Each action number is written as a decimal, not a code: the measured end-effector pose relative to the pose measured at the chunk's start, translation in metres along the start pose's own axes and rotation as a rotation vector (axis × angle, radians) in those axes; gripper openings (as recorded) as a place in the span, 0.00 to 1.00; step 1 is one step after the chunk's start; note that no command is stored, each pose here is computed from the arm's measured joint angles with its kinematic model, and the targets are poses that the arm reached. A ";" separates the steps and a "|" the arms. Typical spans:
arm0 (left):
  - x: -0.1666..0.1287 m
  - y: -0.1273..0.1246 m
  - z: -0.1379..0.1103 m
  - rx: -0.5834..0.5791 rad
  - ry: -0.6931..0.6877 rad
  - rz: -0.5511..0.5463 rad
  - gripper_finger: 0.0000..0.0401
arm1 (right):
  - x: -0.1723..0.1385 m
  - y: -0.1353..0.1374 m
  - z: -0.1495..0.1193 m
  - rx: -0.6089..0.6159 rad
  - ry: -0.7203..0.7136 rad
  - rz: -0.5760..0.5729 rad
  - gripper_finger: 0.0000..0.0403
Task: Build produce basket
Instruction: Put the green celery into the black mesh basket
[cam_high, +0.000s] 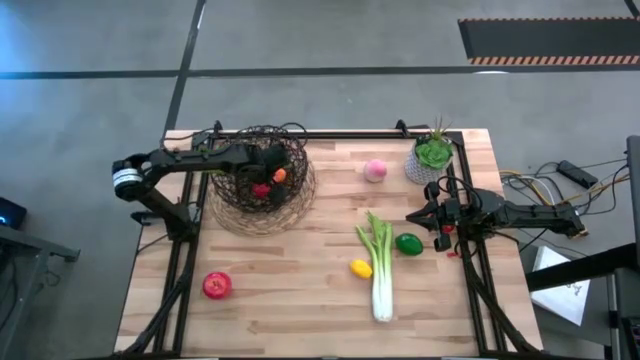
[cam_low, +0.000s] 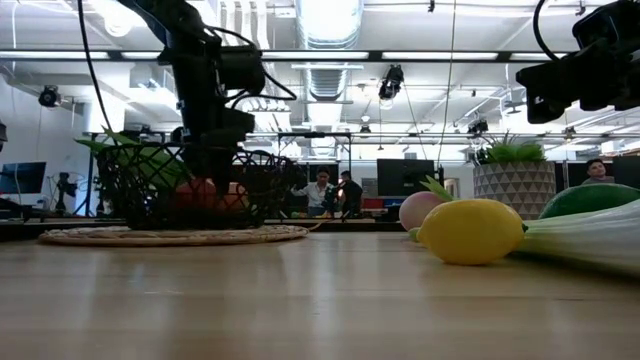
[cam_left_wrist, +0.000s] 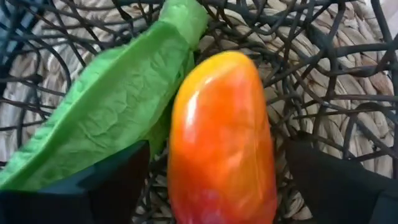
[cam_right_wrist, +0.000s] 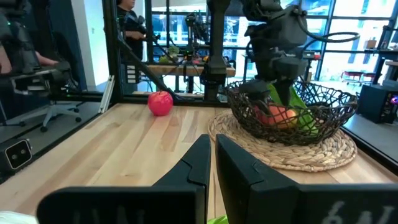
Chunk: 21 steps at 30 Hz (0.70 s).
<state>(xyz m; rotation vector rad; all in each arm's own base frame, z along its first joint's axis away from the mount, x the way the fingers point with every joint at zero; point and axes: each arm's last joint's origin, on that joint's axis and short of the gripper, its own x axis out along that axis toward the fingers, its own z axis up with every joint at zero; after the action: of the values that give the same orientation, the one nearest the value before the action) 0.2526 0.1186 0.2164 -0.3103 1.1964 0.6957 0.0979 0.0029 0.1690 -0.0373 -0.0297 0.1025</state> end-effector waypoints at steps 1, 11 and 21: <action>-0.001 0.001 0.001 -0.003 0.002 -0.002 0.92 | 0.000 0.000 0.000 0.001 0.000 0.000 0.04; -0.072 -0.020 0.019 -0.025 -0.264 -0.080 0.94 | 0.000 0.000 0.000 0.002 0.000 0.000 0.04; -0.134 -0.117 -0.028 0.071 -0.695 -0.114 0.94 | 0.000 0.000 0.000 0.001 0.000 0.000 0.04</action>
<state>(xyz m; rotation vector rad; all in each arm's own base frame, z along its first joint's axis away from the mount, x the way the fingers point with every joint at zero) 0.2811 -0.0293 0.3150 -0.0600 0.5347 0.5882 0.0979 0.0029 0.1691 -0.0368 -0.0298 0.1025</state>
